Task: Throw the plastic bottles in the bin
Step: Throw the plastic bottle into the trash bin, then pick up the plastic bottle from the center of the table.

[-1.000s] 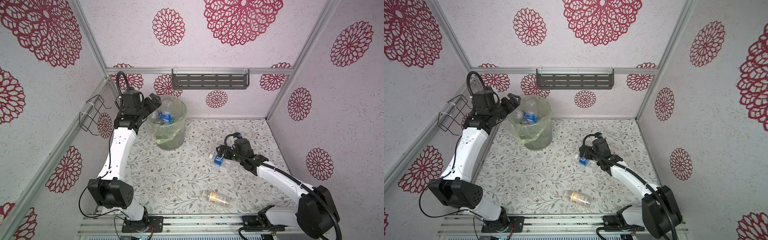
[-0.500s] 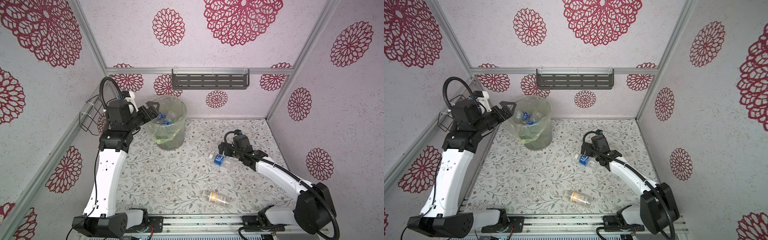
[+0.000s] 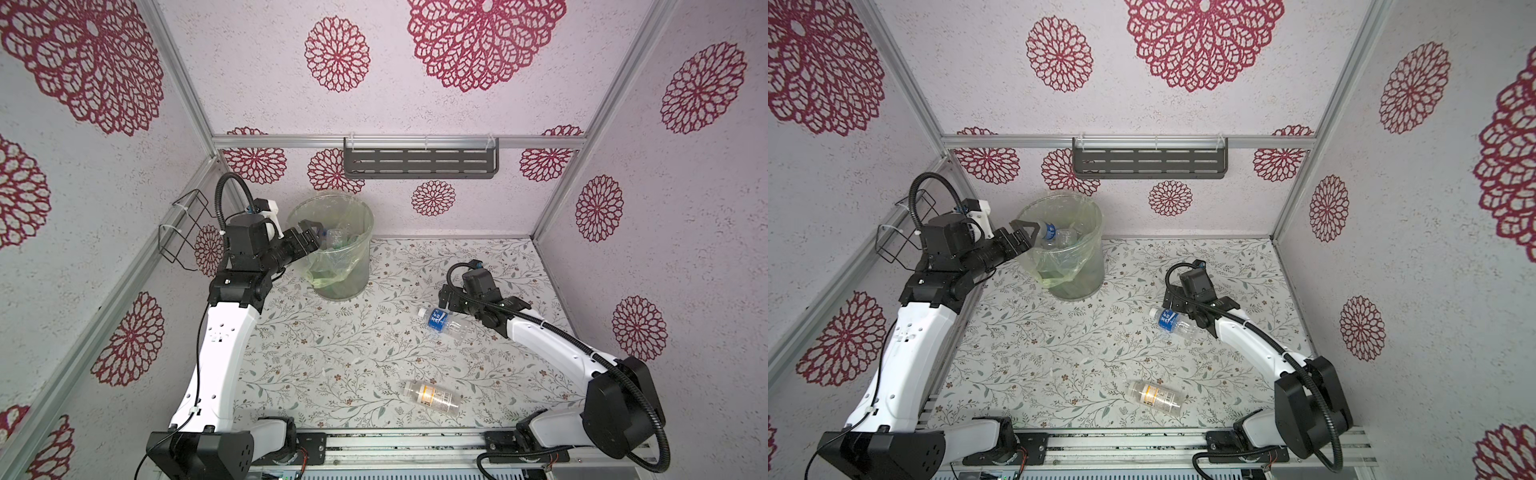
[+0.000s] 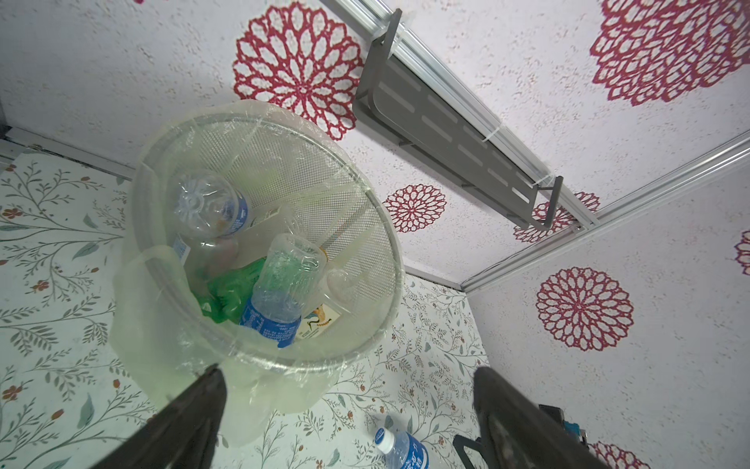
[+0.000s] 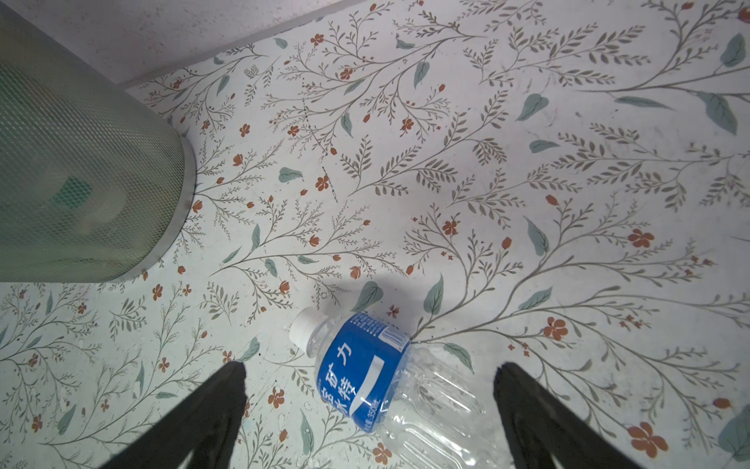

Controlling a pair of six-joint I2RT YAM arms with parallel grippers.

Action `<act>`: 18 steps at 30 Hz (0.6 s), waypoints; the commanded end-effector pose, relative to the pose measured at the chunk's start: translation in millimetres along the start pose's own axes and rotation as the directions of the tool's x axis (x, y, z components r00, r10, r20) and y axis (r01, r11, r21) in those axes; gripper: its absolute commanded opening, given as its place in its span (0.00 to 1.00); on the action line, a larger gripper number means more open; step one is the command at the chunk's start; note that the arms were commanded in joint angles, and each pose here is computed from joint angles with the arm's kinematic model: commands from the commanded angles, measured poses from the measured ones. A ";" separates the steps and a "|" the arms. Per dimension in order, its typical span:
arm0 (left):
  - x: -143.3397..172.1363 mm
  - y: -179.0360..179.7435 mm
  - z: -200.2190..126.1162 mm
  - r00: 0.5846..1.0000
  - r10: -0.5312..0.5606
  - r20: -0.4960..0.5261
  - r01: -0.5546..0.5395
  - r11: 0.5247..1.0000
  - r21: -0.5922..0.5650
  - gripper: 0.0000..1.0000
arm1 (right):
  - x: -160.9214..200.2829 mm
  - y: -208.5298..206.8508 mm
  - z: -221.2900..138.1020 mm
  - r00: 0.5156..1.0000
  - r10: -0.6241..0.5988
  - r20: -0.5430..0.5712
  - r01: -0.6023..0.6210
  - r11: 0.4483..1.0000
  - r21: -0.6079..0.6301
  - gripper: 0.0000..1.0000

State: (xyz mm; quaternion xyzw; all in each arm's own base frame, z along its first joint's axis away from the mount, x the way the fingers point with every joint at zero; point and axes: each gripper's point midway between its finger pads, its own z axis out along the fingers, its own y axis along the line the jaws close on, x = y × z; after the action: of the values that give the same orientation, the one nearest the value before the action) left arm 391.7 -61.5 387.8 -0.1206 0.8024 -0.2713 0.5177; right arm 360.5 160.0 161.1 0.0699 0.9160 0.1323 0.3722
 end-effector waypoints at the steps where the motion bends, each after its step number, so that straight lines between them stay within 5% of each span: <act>1: -5.8 -7.7 -7.5 0.999 0.034 0.040 -0.036 0.999 0.038 0.97 | -17.6 -1.8 -12.5 0.997 -0.023 0.068 0.022 1.000 0.010 0.99; 18: 30.7 -28.9 -8.4 0.992 0.129 -0.013 -0.127 0.986 0.112 0.97 | 7.4 -15.6 -0.8 0.986 -0.169 -0.004 0.169 0.984 0.049 0.99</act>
State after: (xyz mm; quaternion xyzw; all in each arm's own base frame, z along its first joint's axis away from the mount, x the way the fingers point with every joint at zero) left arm 373.6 -92.1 374.9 -0.0609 0.8059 -0.2853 0.5151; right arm 353.6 146.6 152.7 0.0188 0.9194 0.0836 0.3840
